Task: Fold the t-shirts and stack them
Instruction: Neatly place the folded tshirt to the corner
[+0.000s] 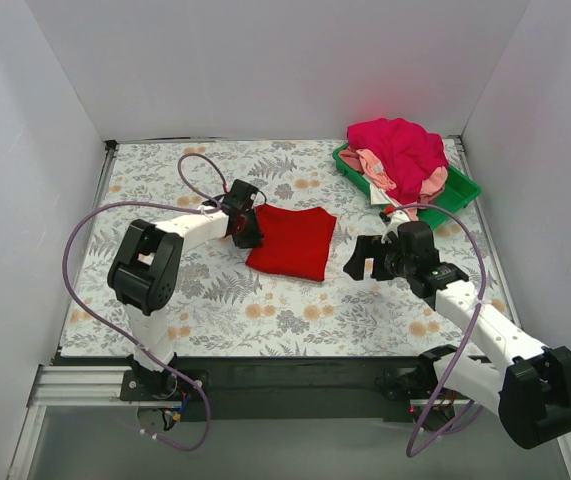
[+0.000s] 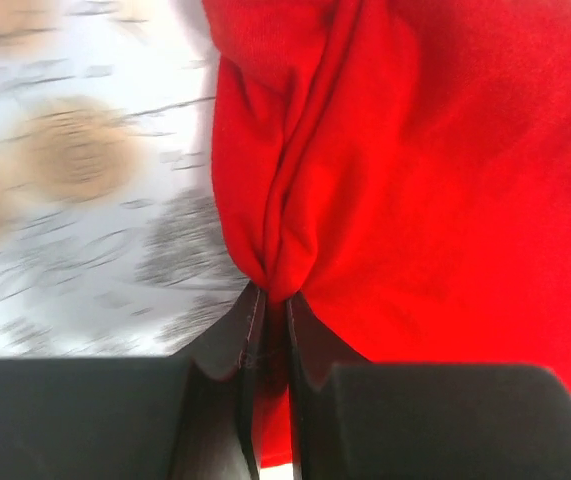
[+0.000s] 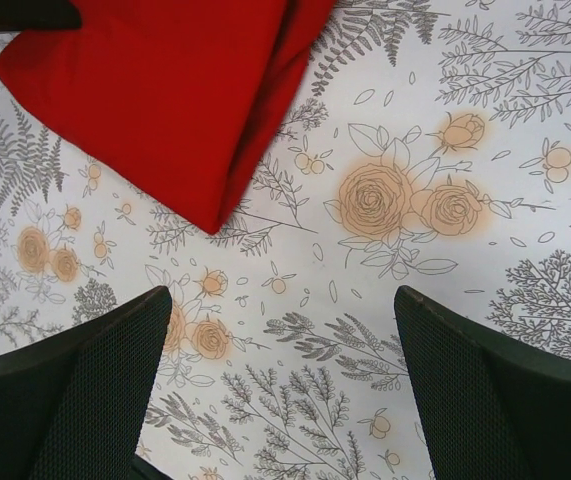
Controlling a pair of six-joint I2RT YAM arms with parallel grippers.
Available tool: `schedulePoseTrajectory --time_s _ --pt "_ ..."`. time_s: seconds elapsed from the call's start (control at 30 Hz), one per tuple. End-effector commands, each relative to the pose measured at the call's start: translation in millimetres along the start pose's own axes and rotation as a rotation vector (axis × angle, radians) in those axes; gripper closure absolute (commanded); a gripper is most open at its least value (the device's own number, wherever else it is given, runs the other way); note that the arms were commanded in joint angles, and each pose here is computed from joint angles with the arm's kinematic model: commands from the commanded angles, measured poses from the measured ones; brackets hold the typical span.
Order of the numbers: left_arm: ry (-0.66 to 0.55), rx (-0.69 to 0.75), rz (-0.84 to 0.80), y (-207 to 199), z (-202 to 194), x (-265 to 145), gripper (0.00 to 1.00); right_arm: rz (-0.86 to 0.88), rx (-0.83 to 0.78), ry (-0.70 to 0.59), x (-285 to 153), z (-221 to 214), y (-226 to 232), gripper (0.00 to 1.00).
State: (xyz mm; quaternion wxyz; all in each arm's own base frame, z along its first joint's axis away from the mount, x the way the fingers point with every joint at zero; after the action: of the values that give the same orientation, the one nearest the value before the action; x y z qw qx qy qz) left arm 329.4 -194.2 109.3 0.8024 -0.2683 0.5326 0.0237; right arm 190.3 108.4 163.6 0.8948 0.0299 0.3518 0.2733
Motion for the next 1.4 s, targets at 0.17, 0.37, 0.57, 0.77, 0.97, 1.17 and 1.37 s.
schedulePoseTrajectory --time_s 0.17,0.37,0.57,0.77,0.97,1.17,1.37 --pt "-0.27 0.046 0.356 49 20 -32 1.0 -0.115 -0.071 -0.011 -7 -5 -10 0.02" --pt "-0.41 0.064 0.517 68 29 -51 1.0 -0.173 -0.081 -0.011 -9 -5 -15 0.02" --pt "-0.425 0.098 0.543 83 21 -58 1.0 -0.185 -0.091 -0.014 -10 -2 -16 0.02" --pt "-0.48 0.111 0.778 109 25 -59 1.0 -0.158 -0.091 -0.004 -8 -2 -14 0.02" --pt "-0.588 0.051 0.726 112 56 -61 1.0 -0.149 -0.098 0.004 -7 -4 -14 0.02" --pt "-0.643 0.011 0.572 136 93 -81 1.0 -0.153 -0.099 0.004 -9 -11 -16 0.02" --pt "-0.677 -0.039 0.644 154 132 -76 1.0 -0.165 -0.114 0.012 -8 -13 -18 0.02"
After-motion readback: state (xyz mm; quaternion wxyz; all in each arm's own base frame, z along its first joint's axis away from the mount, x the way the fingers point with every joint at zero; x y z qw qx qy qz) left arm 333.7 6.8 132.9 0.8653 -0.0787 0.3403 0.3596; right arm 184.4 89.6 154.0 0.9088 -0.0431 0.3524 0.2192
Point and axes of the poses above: each gripper's point midway between its finger pads, its own x axis out along the fingers, its own y axis along the line the jaws close on, z = x × y, the point moved 10 cm from there along -x, back along the fingers, and after that the axes turned 13 degrees about -x, right-handed, at the moved point
